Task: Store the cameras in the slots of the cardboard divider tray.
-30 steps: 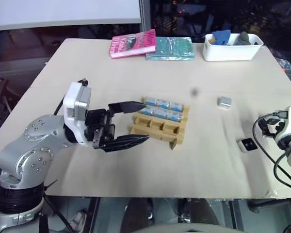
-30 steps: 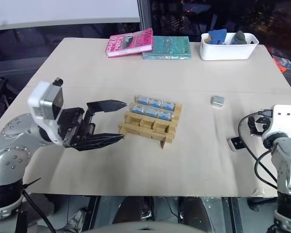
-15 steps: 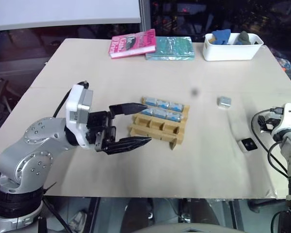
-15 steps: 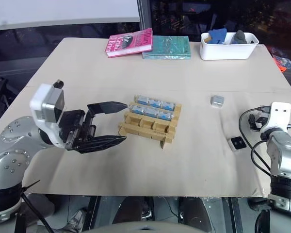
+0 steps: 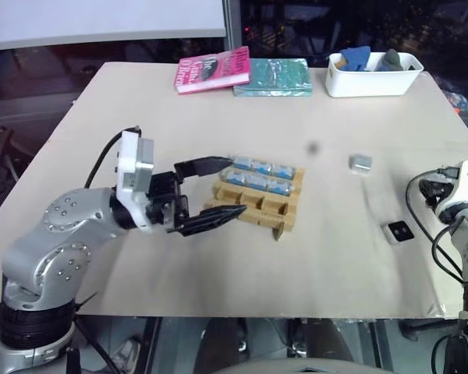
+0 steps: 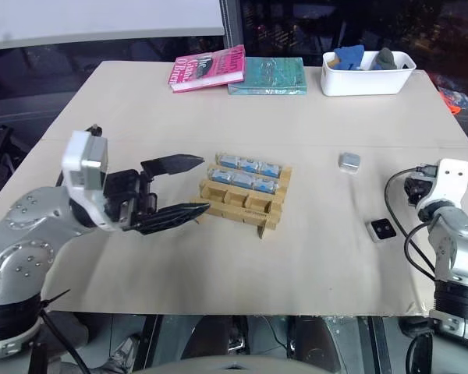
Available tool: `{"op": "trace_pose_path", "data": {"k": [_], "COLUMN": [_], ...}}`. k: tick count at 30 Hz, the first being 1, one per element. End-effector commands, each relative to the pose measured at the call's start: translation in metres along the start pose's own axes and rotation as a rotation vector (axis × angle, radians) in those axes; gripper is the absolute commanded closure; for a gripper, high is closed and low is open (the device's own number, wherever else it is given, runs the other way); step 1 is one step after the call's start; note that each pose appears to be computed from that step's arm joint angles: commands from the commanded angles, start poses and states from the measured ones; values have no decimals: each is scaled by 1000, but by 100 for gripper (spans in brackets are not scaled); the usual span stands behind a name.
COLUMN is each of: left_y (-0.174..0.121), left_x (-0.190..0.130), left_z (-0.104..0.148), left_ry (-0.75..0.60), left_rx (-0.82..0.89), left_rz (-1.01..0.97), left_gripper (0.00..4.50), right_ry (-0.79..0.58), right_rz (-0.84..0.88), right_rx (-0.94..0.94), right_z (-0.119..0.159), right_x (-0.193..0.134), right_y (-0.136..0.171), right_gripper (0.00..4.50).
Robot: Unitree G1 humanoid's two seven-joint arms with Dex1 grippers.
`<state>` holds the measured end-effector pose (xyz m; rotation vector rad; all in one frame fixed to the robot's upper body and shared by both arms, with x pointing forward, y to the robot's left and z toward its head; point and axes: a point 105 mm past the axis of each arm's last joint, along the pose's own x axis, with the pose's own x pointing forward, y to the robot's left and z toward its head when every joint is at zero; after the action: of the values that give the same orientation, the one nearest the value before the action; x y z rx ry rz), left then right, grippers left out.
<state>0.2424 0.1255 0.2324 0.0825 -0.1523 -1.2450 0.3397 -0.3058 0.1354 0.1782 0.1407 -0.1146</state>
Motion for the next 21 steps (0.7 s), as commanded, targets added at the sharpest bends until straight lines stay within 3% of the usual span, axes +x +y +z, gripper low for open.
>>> {"op": "trace_pose_path", "data": {"k": [1,12,21], "left_y": [5,16,30], "left_x": [5,45,88], "left_z": [3,-11,-15], "left_ry": [-7,-10,-77], "left_rx": [83,149,221], "left_rz": [39,23,74], "left_gripper": [0,0,0], "right_ry": [-87,3,113], "right_rz": [210,696,807], "right_rx": [152,619,749], "right_z": [35,53,62], "right_x": [-15,-66,-95], "right_y": [42,166,197], "right_gripper": [255,255,255]}}
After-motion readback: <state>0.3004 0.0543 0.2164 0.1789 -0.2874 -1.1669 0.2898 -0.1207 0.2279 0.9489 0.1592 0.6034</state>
